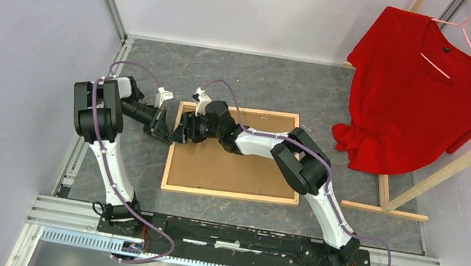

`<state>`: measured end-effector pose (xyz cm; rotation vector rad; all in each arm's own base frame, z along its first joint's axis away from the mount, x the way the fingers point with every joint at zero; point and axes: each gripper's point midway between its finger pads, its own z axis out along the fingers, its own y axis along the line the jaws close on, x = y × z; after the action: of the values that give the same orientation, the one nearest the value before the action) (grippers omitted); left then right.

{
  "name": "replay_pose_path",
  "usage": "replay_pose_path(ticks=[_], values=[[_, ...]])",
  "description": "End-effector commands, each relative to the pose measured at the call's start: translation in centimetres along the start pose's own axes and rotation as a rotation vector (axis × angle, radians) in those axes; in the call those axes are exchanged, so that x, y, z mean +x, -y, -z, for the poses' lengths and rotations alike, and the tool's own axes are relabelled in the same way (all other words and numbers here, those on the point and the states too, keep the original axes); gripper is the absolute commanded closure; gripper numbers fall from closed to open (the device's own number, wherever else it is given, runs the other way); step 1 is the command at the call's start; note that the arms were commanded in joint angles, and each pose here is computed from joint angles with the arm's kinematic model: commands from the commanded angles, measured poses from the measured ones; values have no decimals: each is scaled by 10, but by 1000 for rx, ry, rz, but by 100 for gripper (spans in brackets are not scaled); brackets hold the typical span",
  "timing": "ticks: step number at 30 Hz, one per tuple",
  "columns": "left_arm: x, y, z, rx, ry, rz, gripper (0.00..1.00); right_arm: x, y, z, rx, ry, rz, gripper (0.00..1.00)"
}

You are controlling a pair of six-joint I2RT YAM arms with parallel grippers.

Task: Put the photo into the frame
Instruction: Install the photo frame at the center of the board.

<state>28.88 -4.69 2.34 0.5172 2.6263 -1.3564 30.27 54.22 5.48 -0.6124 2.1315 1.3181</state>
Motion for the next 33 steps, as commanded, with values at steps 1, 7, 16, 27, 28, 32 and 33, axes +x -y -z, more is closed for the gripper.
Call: replay_pose_path(ticks=[1,7,16,27,28,32,33], values=[[-5,-12,3,-74,-6,-62,81,12,-17,-8,-46,-29,-9,25],[-7,-12,3,-76,-5,-65,81,10,-13,-13,-28,-19,-20,25],[-6,-11,4,-79,-6,-67,82,7,-1,-16,17,12,-32,25],[-6,-12,4,-81,-8,-67,82,2,6,-18,31,37,-40,25],[-6,-12,4,-81,-8,-66,82,2,7,-18,33,39,-38,25],[-5,-12,3,-79,-13,-68,82,-1,11,-19,39,47,-35,25],[-5,-12,3,-79,-13,-67,82,-3,10,-19,35,51,-33,25]])
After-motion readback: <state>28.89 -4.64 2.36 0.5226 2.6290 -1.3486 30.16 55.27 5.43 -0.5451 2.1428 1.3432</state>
